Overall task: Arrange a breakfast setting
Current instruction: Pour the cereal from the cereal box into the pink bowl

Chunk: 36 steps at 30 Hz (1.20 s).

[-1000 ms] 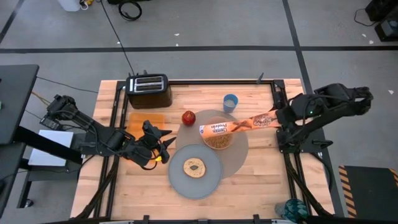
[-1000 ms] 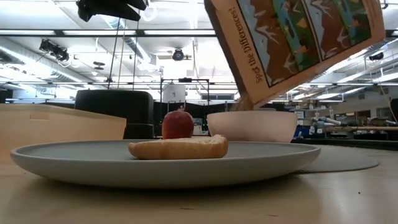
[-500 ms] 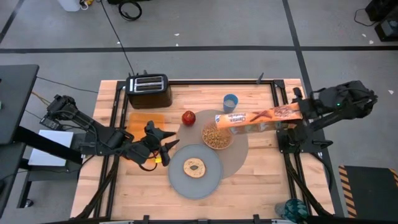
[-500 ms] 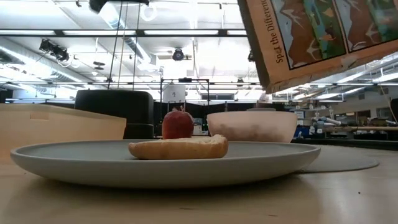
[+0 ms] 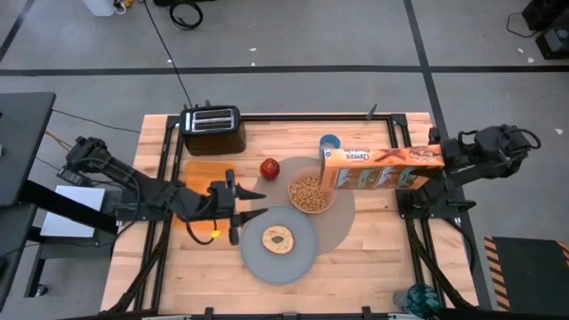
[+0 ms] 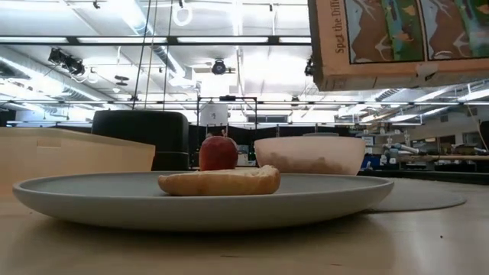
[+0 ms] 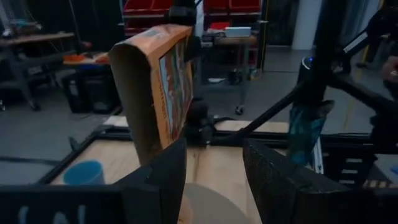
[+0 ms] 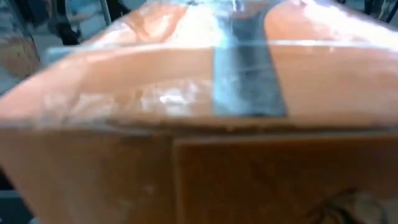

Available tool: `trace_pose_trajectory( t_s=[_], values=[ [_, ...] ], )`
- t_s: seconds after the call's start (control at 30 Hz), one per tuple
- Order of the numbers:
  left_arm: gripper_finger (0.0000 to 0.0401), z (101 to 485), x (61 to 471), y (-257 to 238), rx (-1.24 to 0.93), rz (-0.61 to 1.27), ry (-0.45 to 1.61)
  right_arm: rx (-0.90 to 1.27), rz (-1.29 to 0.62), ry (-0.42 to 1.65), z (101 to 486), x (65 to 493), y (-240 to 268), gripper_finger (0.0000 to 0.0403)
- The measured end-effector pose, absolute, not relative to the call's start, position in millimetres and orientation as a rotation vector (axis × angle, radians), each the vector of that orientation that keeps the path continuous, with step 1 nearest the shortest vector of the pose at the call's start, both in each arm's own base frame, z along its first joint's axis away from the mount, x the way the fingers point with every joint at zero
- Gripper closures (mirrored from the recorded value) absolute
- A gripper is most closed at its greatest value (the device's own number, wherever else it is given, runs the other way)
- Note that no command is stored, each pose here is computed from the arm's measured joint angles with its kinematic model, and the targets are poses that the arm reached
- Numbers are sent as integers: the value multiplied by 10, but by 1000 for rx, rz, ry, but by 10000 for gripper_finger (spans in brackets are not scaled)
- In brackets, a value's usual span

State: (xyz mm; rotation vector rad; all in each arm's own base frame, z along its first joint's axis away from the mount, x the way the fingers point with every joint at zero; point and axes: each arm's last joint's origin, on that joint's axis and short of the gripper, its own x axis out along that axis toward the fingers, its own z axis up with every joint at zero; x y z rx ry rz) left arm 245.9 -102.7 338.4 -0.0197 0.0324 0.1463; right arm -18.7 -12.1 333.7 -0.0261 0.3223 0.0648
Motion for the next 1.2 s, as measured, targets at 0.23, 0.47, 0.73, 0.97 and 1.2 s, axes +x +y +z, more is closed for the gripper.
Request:
trace_pose_trajectory(
  t_s=[0.23, 0.47, 0.73, 0.97, 1.2],
  values=[
    [235, 3033, 2556, -838, 15, 143, 4, 3, 68, 209, 3127, -288, -151, 212],
    [235, 2473, 2552, -686, -49, 163, -168, -17, 95, 82, 3187, -249, -133, 212],
    [234, 2186, 3012, -452, -15, 282, -106, -82, 94, -151, 3314, -108, -89, 212],
    [223, 2284, 3181, -315, 45, 222, -179, -83, 107, -257, 3365, -54, -66, 212],
    [185, 2583, 3341, -244, 75, 173, -264, -98, 146, -439, 3307, 161, 17, 212]
  ],
)
